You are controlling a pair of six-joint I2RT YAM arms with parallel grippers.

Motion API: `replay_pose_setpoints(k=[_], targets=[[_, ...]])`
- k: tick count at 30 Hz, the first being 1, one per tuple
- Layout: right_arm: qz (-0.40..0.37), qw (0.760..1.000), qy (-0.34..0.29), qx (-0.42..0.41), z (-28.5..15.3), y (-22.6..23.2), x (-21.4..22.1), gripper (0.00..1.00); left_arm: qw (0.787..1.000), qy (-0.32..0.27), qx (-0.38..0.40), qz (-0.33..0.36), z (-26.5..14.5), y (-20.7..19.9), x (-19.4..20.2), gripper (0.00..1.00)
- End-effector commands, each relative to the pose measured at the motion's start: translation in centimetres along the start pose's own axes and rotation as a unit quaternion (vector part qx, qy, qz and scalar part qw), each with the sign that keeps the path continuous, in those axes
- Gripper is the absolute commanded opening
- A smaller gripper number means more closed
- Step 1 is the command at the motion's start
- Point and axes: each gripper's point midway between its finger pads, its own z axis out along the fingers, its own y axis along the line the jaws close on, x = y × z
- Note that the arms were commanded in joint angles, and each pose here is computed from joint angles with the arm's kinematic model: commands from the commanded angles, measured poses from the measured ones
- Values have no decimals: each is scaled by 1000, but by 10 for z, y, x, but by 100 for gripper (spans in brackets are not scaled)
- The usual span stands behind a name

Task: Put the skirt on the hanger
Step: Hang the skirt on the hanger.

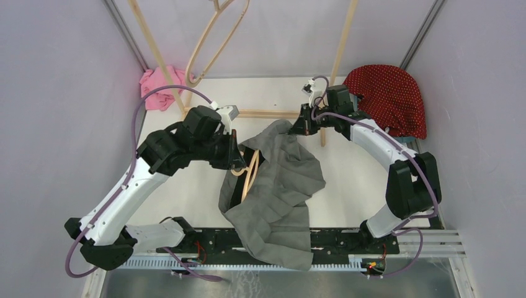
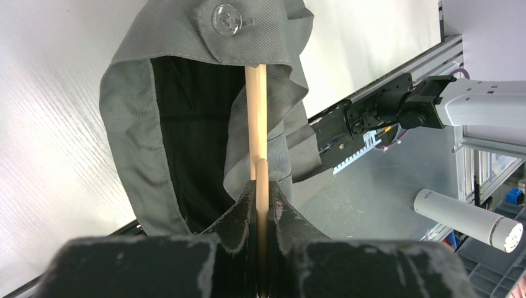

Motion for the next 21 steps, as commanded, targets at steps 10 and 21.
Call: replay_pose_setpoints(k=[10, 21], targets=[[0, 996, -79, 33, -33, -4, -47, 12, 998, -46, 40, 28, -16, -14, -12, 3], [-79, 995, -64, 1, -63, 67, -55, 50, 998, -38, 33, 30, -4, -13, -15, 3]])
